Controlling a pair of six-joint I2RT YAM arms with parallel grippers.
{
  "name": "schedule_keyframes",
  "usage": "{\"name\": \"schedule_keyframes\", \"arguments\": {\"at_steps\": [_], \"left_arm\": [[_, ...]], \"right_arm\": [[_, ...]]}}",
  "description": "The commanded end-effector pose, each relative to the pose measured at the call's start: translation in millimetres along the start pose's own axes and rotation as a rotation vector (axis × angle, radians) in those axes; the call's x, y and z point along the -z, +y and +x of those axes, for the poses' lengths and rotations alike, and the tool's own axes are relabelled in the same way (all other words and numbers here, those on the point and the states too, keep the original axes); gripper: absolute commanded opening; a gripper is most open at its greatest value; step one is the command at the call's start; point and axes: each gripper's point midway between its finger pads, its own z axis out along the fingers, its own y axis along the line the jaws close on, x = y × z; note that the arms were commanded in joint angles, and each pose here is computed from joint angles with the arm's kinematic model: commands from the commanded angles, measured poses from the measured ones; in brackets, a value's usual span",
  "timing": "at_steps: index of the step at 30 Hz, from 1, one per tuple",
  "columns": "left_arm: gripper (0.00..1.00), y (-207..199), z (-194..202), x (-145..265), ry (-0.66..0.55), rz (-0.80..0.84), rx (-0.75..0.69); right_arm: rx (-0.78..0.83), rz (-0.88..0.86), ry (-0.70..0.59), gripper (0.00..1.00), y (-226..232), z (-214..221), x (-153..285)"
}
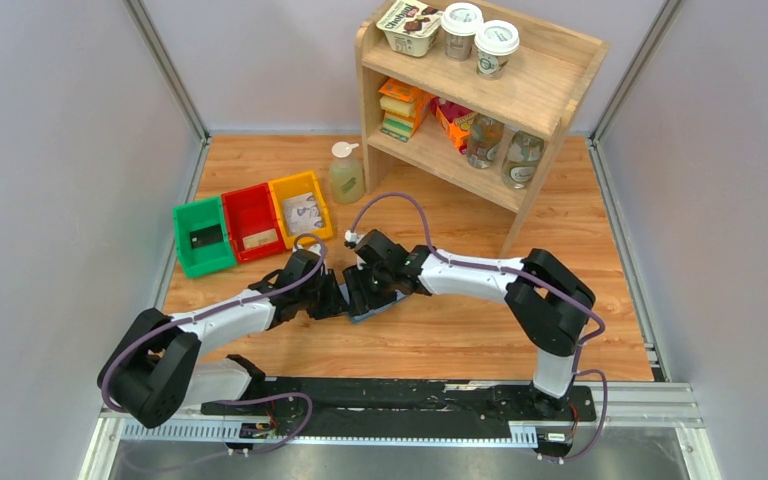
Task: Take the credit cards out of the card holder
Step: Remove the credit card from the card holder.
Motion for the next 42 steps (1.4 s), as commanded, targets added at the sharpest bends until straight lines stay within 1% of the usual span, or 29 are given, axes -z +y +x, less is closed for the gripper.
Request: {"name": "schedule_keyframes", "arguments": {"at_steps": [1, 4, 8, 10, 12, 17, 22, 28, 30, 33, 37, 40, 42], "left_arm": [[0.29, 30.3, 28.0, -2.8, 0.082, -0.1, 0.017], [0.28, 29.5, 27.2, -2.9, 0.08, -0.098, 0.017], [0.28, 30.0, 27.7, -2.9, 0.082, -0.1, 0.017], [0.28, 30.6, 28.3, -2.9, 0.083, -0.101, 0.017], [0.28, 30.0, 27.7, -2.9, 0.082, -0.1, 0.017], [0.27, 30.1, 28.1, -3.3, 0.084, -0.1, 0.019], [0.27, 29.0, 27.1, -3.1, 0.083, -0.099, 0.019], [0.27, 28.8, 27.5, -3.5, 0.085, -0.1, 0.027], [0.27, 28.6, 28.1, -3.7, 0.087, -0.098, 0.029], [0.26, 27.6, 27.4, -4.3, 0.086, -0.094, 0.03], [0.26, 27.1, 27.8, -4.9, 0.09, -0.092, 0.03], [0.26, 25.6, 28.4, -5.3, 0.094, -0.087, 0.028], [0.26, 25.9, 27.9, -5.5, 0.094, -0.088, 0.029]], "right_arm": [[0.086, -0.126, -0.065, 0.5, 39.2, -23.0, 22.6], [0.1, -0.066, -0.104, 0.53, 28.9, -29.6, 31.1], [0.04, 0.174, -0.203, 0.61, -20.5, -45.4, 45.5], [0.008, 0.216, -0.232, 0.64, -34.7, -50.3, 50.9], [-0.012, 0.239, -0.254, 0.69, -45.0, -53.8, 54.1], [-0.027, 0.295, -0.215, 0.76, -61.8, -49.2, 42.4], [-0.047, 0.317, -0.173, 0.78, -69.4, -40.1, 27.3], [-0.061, 0.298, -0.134, 0.78, -70.1, -29.2, 14.0], [-0.065, 0.273, -0.126, 0.77, -66.7, -26.5, 11.2], [-0.072, 0.242, -0.116, 0.72, -63.2, -22.9, 8.6], [-0.072, 0.219, -0.114, 0.63, -58.8, -22.5, 7.7], [-0.07, 0.208, -0.114, 0.59, -56.7, -23.1, 7.3], [-0.07, 0.166, -0.101, 0.57, -48.8, -22.3, 7.3]]}}
